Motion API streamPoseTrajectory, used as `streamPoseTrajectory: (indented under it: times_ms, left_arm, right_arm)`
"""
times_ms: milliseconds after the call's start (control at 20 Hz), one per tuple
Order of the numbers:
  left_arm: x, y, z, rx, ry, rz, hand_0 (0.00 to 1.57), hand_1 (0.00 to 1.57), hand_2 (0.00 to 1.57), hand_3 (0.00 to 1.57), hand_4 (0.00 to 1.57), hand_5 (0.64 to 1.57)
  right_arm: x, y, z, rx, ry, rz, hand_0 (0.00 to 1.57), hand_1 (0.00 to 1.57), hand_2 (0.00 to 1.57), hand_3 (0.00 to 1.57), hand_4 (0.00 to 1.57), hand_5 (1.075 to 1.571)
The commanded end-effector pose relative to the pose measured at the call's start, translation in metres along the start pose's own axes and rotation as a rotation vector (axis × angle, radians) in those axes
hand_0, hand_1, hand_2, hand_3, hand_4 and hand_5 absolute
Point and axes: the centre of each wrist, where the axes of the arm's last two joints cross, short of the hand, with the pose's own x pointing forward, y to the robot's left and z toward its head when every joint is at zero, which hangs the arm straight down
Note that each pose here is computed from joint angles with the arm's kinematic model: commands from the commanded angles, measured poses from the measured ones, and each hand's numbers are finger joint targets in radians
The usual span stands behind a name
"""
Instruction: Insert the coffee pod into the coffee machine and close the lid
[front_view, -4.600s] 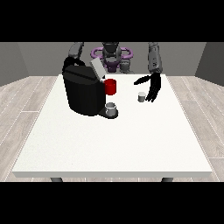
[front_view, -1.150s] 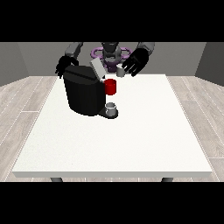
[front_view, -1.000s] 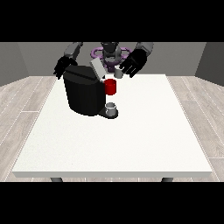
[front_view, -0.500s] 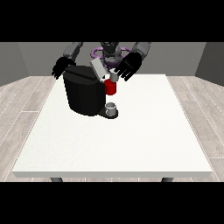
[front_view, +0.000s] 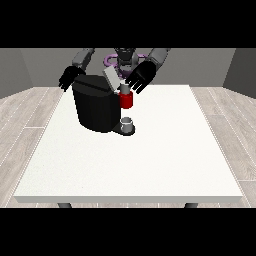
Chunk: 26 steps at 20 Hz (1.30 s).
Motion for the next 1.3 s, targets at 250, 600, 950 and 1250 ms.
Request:
streamPoseTrajectory:
  times_ms: [250,600,950,1250]
  left_arm:
    - [0.004,-0.014,-0.002,-0.069,0.006,-0.005,1.2,1.2,1.28,1.21,0.52,1.571]
    - [-0.008,-0.005,0.002,-0.038,0.011,-0.019,1.22,1.22,1.27,1.2,0.49,1.571]
    - [-0.005,-0.013,0.001,-0.033,0.005,-0.003,1.2,1.2,1.24,1.14,0.47,1.571]
    - [0.013,0.001,-0.006,-0.039,-0.022,-0.049,1.13,1.13,1.17,1.0,0.46,1.571]
  right_arm:
    - [-0.008,-0.004,0.004,-0.034,0.046,0.0,0.0,0.0,0.0,0.0,0.48,1.571]
    - [0.0,0.0,0.001,-0.027,-0.035,-0.018,0.0,0.0,0.0,0.0,0.44,1.571]
    - [-0.006,-0.006,0.005,-0.016,-0.019,-0.001,0.0,0.0,0.0,0.0,0.43,1.571]
    - [-0.001,0.001,-0.008,-0.055,-0.017,-0.009,0.0,0.0,0.0,0.0,0.38,1.571]
